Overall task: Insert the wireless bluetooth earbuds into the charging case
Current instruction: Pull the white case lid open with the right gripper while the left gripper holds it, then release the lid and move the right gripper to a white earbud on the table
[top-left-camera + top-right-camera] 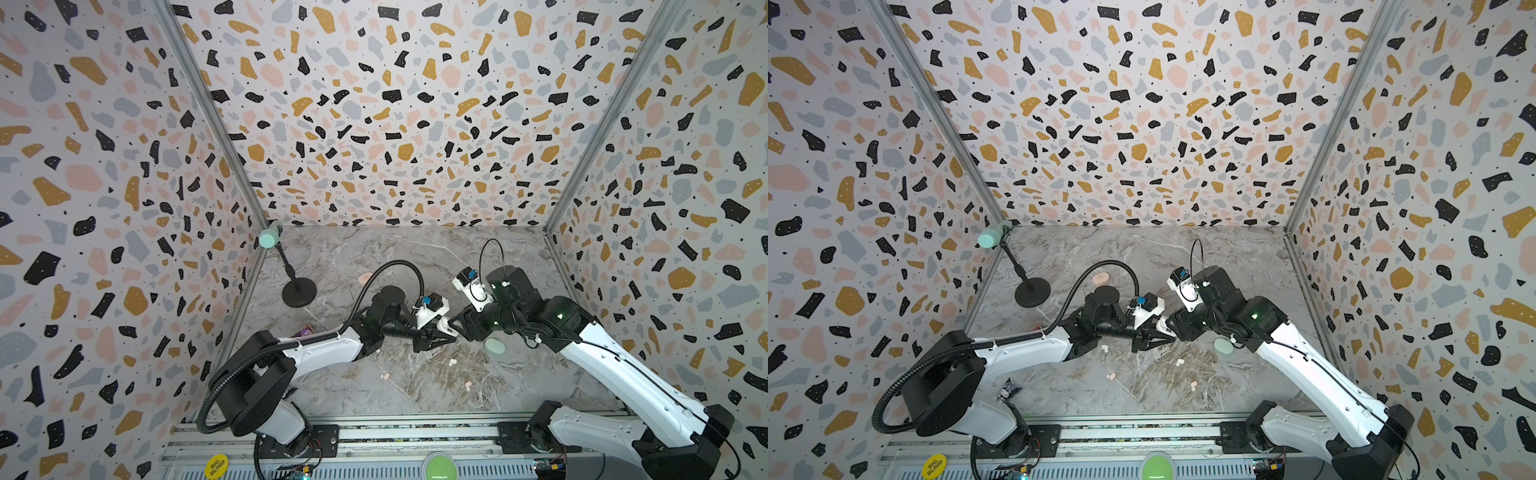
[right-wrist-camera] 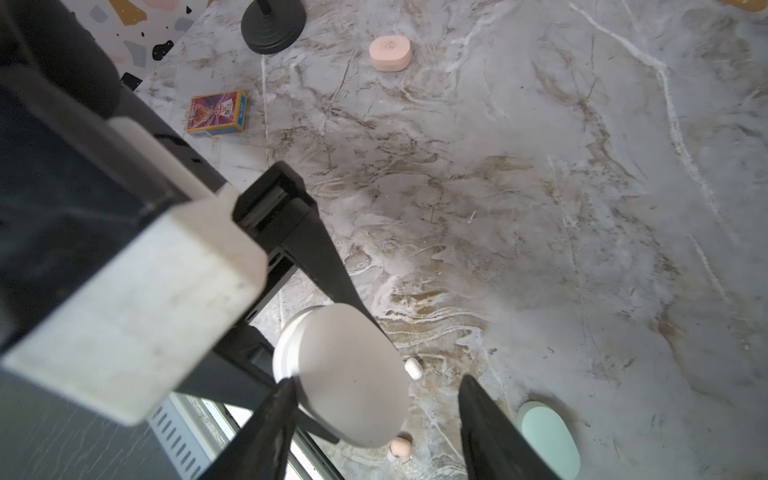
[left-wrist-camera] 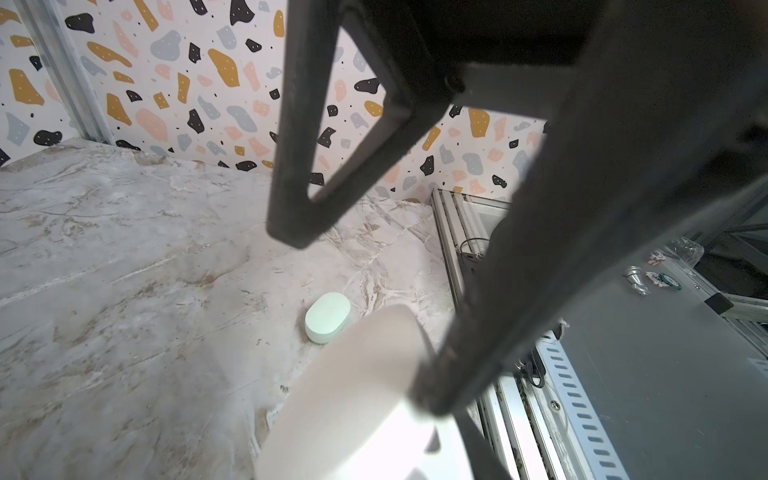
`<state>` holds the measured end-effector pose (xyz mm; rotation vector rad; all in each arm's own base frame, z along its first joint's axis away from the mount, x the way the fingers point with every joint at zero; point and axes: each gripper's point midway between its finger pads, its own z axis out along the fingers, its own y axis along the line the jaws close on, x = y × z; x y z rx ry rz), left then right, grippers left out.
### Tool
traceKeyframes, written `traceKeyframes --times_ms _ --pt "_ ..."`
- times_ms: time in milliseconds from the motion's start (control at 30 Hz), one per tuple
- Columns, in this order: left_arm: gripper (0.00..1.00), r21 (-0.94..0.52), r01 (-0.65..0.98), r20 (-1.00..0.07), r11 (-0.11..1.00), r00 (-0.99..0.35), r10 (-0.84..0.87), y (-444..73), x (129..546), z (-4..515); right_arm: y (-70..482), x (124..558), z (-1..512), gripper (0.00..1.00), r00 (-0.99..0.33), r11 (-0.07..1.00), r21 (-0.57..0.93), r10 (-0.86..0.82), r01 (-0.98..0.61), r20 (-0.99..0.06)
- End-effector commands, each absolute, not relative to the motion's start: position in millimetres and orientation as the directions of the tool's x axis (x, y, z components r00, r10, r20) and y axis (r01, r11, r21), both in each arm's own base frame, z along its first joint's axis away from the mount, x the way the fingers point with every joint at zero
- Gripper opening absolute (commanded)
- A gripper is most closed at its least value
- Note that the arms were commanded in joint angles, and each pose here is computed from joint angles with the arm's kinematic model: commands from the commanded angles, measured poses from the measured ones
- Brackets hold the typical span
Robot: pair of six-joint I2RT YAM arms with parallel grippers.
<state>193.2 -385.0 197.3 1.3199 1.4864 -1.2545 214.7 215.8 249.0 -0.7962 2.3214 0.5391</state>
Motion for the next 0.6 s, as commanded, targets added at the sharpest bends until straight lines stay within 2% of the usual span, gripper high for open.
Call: traceKeyframes --times_ms 0,333,567 --pt "0.11 -0.077 0.988 -0.99 -0.13 -0.061 0.125 -389 178 234 196 226 245 0.62 -0.655 0.804 0.104 -0.394 -0.586 -0.644" --pt "0.11 -0.103 0.987 -0.989 -0.122 -0.088 0.122 -390 180 230 196 226 258 0.66 -0.65 0.799 0.132 -0.368 -0.587 -0.665" --pt "0.1 -0.165 0.982 -0.984 -0.087 -0.159 0.074 -384 186 230 210 218 274 0.78 -0.648 0.733 0.241 -0.338 -0.636 -0.683"
